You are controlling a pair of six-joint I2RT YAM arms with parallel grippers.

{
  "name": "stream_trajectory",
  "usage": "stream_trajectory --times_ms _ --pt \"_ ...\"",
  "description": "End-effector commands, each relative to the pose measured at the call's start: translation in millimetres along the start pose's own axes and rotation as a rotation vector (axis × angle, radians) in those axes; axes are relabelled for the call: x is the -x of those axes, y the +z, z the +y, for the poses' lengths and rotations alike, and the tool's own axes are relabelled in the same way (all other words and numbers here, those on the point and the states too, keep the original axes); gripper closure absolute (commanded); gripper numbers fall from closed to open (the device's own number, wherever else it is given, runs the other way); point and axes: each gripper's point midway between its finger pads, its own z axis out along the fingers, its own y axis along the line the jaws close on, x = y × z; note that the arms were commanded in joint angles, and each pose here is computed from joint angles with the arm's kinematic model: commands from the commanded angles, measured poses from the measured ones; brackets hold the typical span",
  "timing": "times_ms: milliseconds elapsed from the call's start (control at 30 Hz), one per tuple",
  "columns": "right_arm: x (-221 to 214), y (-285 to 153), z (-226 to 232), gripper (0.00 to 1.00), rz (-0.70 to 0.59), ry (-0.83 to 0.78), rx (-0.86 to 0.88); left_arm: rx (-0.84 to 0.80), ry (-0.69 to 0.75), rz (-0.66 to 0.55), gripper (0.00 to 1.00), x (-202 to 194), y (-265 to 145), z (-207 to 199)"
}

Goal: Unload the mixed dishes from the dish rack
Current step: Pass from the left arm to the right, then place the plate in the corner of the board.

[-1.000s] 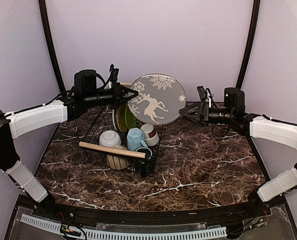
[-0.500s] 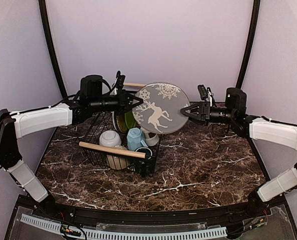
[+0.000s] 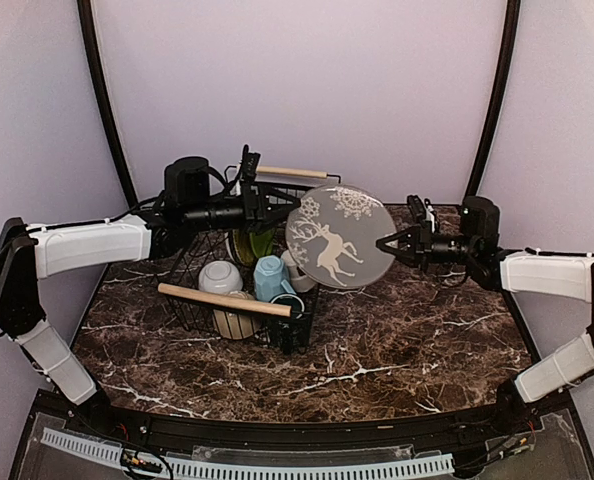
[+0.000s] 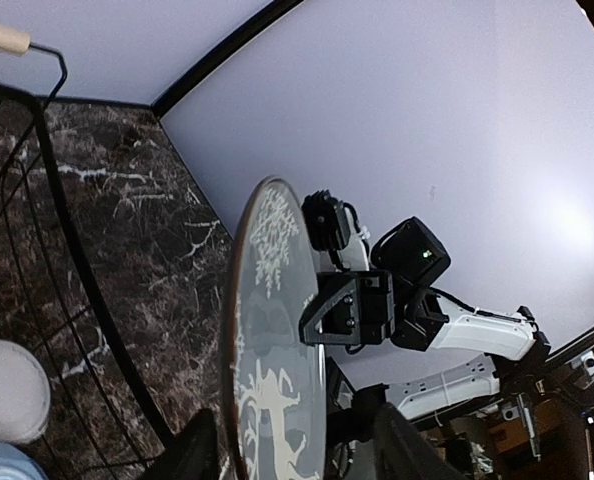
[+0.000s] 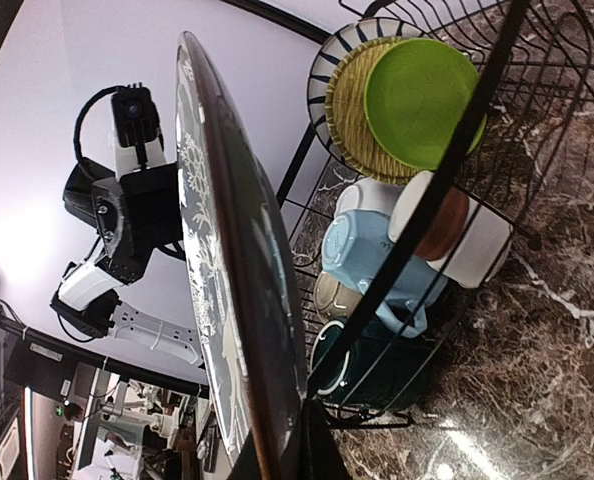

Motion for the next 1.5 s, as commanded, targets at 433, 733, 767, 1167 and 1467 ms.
stream_trajectory --times_ms 433,733,767,1167,1467 --pt "-8 -138 -44 1.00 -0.190 -0.031 -0.465 0.186 0.176 -0.063 0.02 37 -32 7" --pt "-87 -107 -62 1.00 0.013 0.134 -0.338 0.275 0.207 -0.060 0.01 36 -36 25" --pt "-94 -102 -65 1.00 0.047 0.145 -0.339 0.278 0.200 -0.059 0.01 35 -34 28" --pt "-163 -66 -102 1.00 0.299 0.214 -0.323 0.321 0.201 -0.045 0.01 31 -38 36" --pt "-199 -62 -126 1.00 0.371 0.281 -0.312 0.322 0.206 -0.042 0.01 31 -39 35"
